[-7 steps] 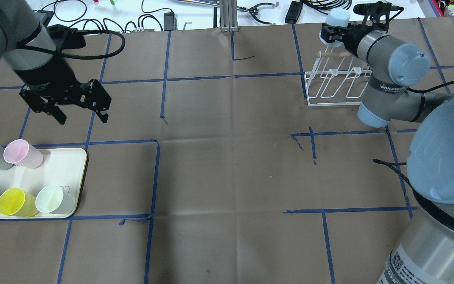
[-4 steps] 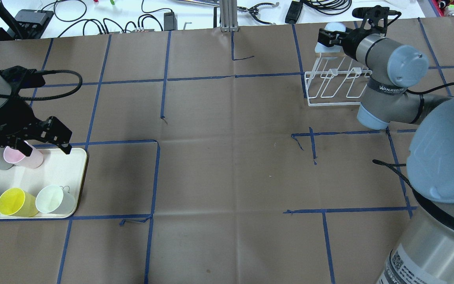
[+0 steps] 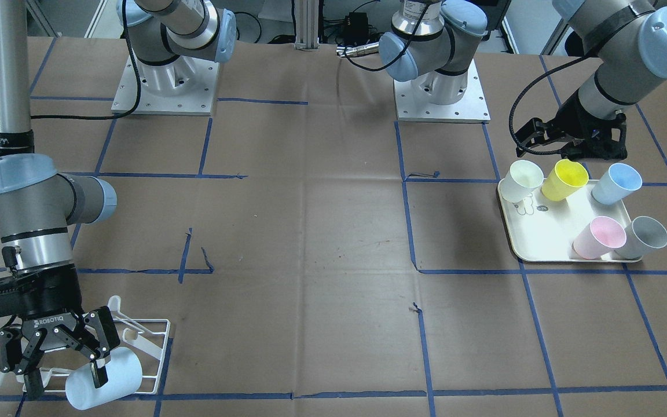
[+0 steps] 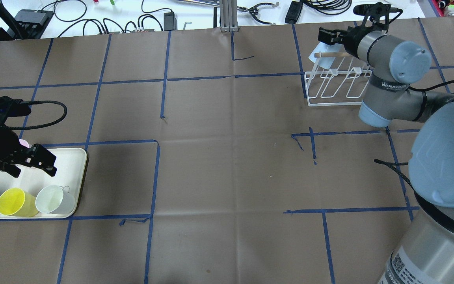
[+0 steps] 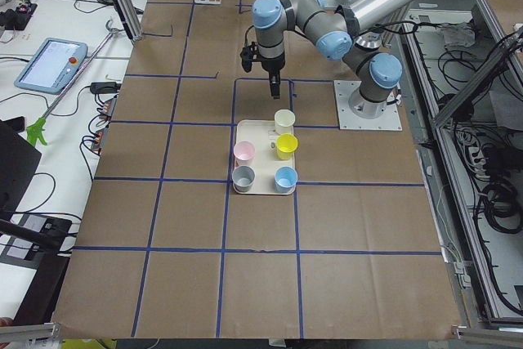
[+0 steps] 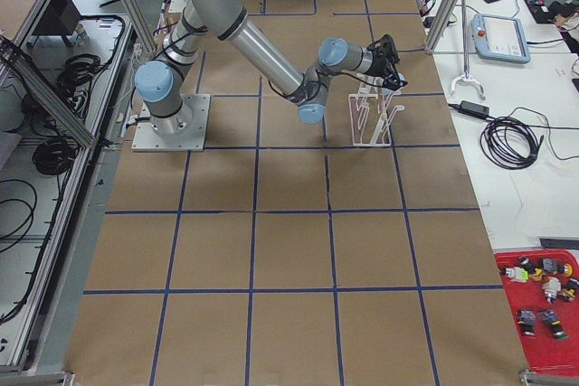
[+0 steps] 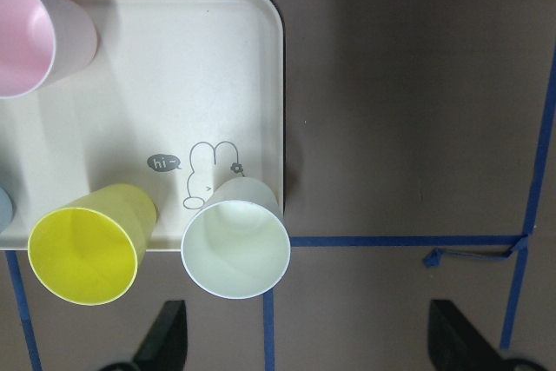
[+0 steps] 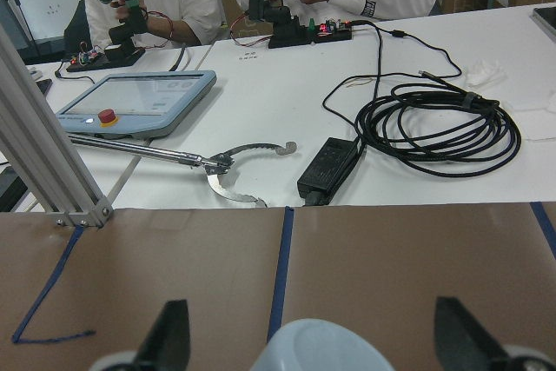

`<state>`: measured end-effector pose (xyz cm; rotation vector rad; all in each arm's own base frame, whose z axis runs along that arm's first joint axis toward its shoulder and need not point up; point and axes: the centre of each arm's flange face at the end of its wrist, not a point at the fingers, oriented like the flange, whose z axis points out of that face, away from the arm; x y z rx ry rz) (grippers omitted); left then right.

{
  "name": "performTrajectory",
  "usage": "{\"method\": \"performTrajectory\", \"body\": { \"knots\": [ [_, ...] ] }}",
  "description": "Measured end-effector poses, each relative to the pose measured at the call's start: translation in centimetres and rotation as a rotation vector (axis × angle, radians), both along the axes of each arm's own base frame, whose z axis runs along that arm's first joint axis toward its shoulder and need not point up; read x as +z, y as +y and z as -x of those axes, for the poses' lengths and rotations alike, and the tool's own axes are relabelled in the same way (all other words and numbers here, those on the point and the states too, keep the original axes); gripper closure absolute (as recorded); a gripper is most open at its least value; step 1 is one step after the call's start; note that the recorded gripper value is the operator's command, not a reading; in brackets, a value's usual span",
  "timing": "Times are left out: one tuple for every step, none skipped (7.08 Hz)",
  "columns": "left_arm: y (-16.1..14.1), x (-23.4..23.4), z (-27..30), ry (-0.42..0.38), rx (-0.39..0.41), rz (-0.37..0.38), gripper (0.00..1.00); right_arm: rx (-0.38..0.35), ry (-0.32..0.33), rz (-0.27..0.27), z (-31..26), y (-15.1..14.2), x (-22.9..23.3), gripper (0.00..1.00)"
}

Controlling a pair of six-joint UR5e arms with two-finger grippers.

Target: Transfer IKEA cup to right arm and place on rack

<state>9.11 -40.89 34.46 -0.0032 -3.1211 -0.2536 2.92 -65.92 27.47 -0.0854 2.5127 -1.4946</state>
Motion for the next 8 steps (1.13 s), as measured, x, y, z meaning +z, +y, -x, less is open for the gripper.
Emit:
{"method": "performTrajectory", "body": {
  "knots": [
    [0.6,-1.8,0.2,0.000,-0.004,0.002,0.05,0.002,0.005,0.039,-0.1,0.2,2.3,0.00],
    [1.2,-3.7,0.5,-0.007,-0.009,0.015,0.05,0.008,0.010,0.082,-0.3,0.6,5.1,0.00],
    [1.8,-5.7,0.8,-0.015,-0.015,0.028,0.05,0.015,0.013,0.120,-0.7,1.5,7.8,0.00],
    [2.5,-7.6,1.0,-0.020,-0.025,0.039,0.05,0.013,-0.016,0.131,-1.5,2.7,10.2,0.00],
    [3.2,-9.3,0.8,-0.024,-0.035,0.050,0.04,-0.012,-0.099,0.101,-2.2,4.3,12.2,0.00],
    [4.1,-10.7,0.5,-0.028,-0.043,0.053,0.05,-0.044,-0.193,0.074,-3.0,6.2,14.3,0.00],
    [4.8,-11.4,0.0,-0.040,-0.051,0.049,0.12,-0.052,-0.271,0.056,-4.8,8.0,15.8,0.00],
    [5.1,-11.5,-0.4,-0.056,-0.054,0.042,0.35,-0.040,-0.350,0.028,-7.5,9.6,16.1,0.00]
  ]
}}
